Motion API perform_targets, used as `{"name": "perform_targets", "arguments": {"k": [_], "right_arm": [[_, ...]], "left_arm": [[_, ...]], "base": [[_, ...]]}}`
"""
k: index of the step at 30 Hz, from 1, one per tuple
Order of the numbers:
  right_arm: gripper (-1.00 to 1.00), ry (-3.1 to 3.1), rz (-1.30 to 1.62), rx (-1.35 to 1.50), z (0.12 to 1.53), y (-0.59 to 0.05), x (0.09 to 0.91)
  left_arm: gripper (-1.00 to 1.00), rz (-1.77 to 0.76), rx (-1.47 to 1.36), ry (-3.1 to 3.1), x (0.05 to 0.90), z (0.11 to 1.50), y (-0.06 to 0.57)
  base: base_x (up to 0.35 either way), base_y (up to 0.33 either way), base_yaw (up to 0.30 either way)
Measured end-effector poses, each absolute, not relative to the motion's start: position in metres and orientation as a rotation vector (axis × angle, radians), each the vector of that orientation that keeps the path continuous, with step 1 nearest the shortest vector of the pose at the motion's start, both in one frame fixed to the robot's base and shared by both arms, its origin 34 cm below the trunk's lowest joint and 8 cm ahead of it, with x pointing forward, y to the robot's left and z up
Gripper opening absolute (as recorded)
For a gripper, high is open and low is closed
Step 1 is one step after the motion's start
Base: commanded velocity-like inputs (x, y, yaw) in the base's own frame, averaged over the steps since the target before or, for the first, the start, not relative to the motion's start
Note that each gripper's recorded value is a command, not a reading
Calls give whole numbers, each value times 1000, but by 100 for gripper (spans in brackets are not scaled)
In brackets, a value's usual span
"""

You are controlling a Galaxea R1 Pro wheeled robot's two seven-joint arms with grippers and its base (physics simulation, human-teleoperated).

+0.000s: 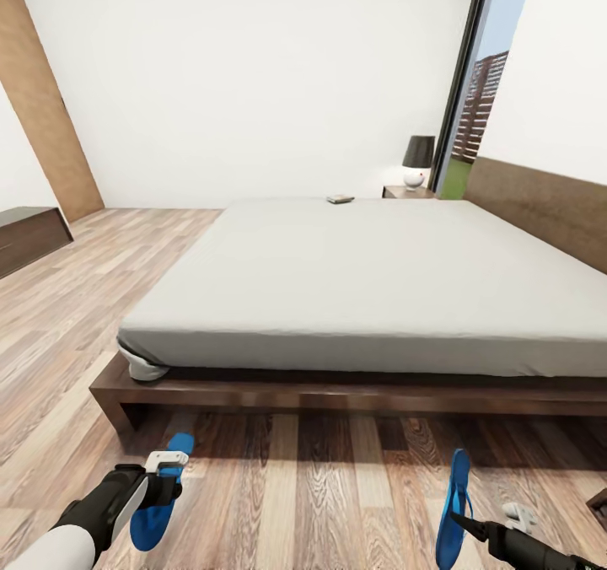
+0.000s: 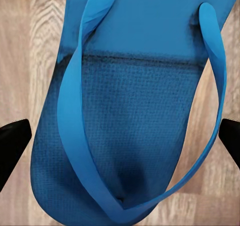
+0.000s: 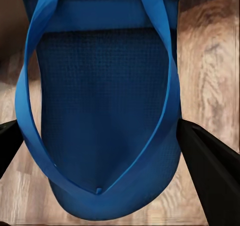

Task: In the bedroom, move the book from the bed onto either nightstand, and place the two sandals side by side next to the bed.

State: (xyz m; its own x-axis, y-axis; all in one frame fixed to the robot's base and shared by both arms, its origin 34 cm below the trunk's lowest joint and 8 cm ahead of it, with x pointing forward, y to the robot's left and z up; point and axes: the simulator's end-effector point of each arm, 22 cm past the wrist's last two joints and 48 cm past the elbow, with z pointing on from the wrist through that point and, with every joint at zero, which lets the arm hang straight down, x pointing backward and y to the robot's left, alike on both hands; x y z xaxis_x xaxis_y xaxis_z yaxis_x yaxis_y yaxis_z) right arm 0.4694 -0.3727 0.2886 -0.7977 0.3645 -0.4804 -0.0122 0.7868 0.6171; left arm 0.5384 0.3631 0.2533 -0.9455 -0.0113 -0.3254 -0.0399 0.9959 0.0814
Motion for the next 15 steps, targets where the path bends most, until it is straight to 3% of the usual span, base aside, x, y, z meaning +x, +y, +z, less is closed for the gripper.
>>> {"name": "perform_targets", "arguments": {"k": [5, 15], "right_arm": [[-100, 2497, 915, 435, 277, -377, 449], [-100, 2476, 981, 489, 292, -376, 482]], "left_arm": [[-100, 121, -35, 2829, 533, 243, 361], [-100, 121, -32, 2865, 523, 224, 360]], "base": [[0, 0, 0], [0, 0, 0]]}}
